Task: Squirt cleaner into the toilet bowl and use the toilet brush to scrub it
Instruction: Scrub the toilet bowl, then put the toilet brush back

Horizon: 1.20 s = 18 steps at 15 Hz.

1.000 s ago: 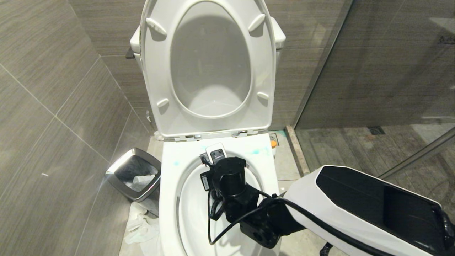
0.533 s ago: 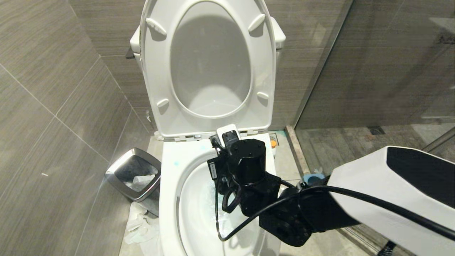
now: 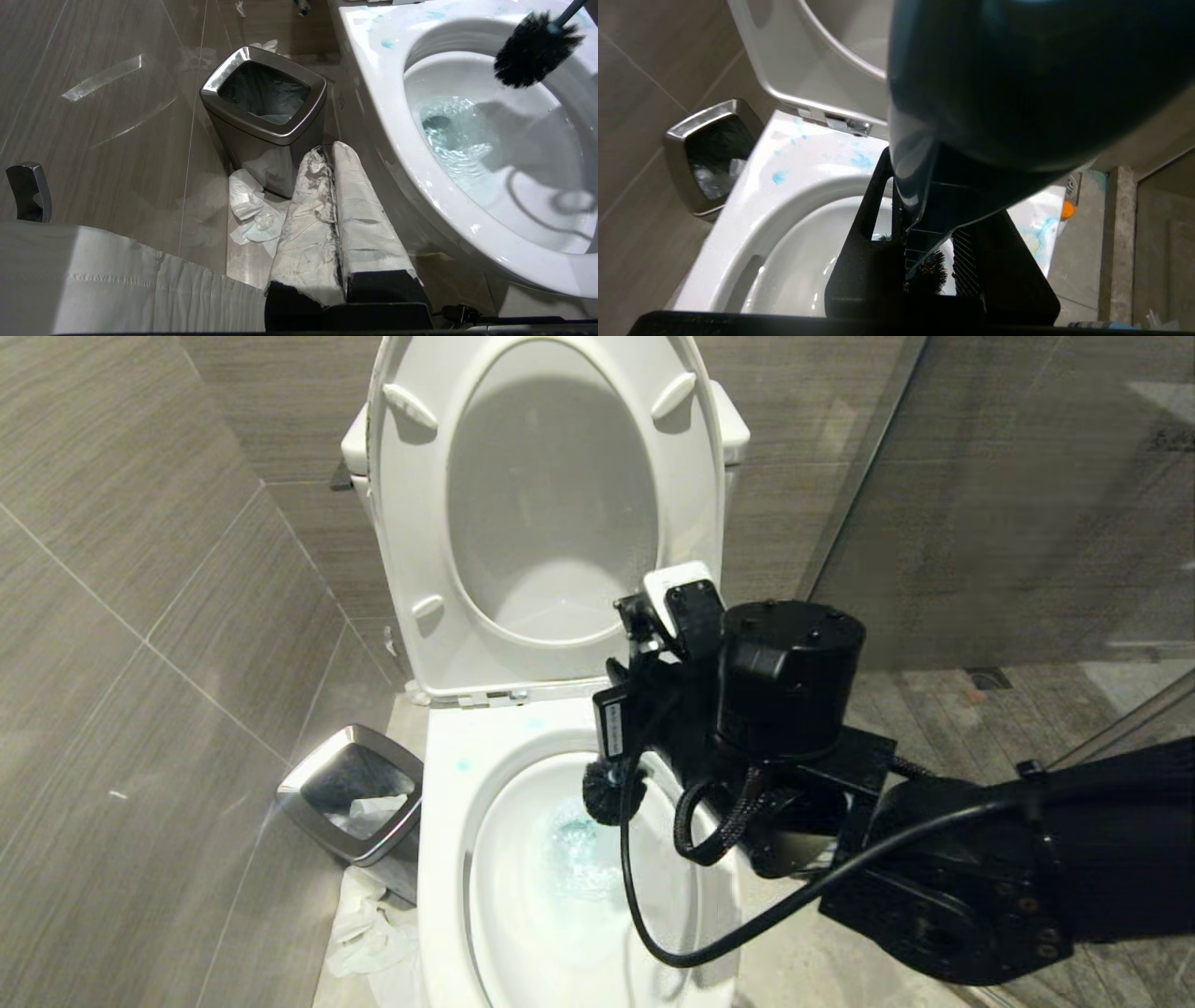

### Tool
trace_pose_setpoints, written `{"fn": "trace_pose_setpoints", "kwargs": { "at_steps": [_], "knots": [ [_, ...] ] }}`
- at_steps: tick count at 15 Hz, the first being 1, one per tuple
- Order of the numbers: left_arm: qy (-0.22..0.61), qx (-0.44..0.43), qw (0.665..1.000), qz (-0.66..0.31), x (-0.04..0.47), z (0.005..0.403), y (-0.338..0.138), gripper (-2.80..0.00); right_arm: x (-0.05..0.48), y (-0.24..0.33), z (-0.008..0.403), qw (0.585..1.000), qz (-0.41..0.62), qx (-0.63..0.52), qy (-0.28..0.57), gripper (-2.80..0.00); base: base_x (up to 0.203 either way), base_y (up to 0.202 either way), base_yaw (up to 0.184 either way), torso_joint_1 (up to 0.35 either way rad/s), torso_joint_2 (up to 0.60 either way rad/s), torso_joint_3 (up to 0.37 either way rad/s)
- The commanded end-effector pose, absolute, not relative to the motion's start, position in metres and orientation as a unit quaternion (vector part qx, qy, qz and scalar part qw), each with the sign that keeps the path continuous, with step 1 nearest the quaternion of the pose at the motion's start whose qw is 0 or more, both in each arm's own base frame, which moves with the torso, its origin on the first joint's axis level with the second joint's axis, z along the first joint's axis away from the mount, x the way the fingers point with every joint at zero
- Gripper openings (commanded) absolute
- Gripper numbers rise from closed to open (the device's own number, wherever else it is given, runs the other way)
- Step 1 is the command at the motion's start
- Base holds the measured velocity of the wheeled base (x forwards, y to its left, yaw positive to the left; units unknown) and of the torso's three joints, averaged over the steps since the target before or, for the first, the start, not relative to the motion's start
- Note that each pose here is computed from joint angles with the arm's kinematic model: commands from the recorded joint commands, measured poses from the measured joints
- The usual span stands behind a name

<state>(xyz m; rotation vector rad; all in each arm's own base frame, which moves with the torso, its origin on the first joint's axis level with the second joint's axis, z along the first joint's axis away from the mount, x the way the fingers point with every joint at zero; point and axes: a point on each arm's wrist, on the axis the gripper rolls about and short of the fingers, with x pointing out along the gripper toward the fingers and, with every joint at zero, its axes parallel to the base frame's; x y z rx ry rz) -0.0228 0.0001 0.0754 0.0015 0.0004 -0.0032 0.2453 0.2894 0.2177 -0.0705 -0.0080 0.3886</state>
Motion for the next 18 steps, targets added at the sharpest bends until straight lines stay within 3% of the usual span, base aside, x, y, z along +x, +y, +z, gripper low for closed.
{"fn": "trace_pose_setpoints", "kwargs": {
  "at_steps": [1, 7, 18],
  "knots": [
    [0.0, 0.001, 1.0, -0.002, -0.023, 0.075, 0.0, -2.8, 0.228, 0.27, 0.259, 0.977, 0.21, -0.018, -0.027, -2.8, 0.0, 0.0, 0.0, 0.0, 0.0, 0.0],
    [0.0, 0.001, 1.0, -0.002, -0.023, 0.075, 0.0, -2.8, 0.226, 0.246, 0.3, 0.979, 0.197, -0.013, -0.042, -2.8, 0.0, 0.0, 0.0, 0.0, 0.0, 0.0],
    [0.0, 0.001, 1.0, -0.002, -0.023, 0.075, 0.0, -2.8, 0.246, 0.153, 0.317, 0.994, 0.1, -0.045, -0.029, -2.8, 0.0, 0.0, 0.0, 0.0, 0.0, 0.0]
  ]
}}
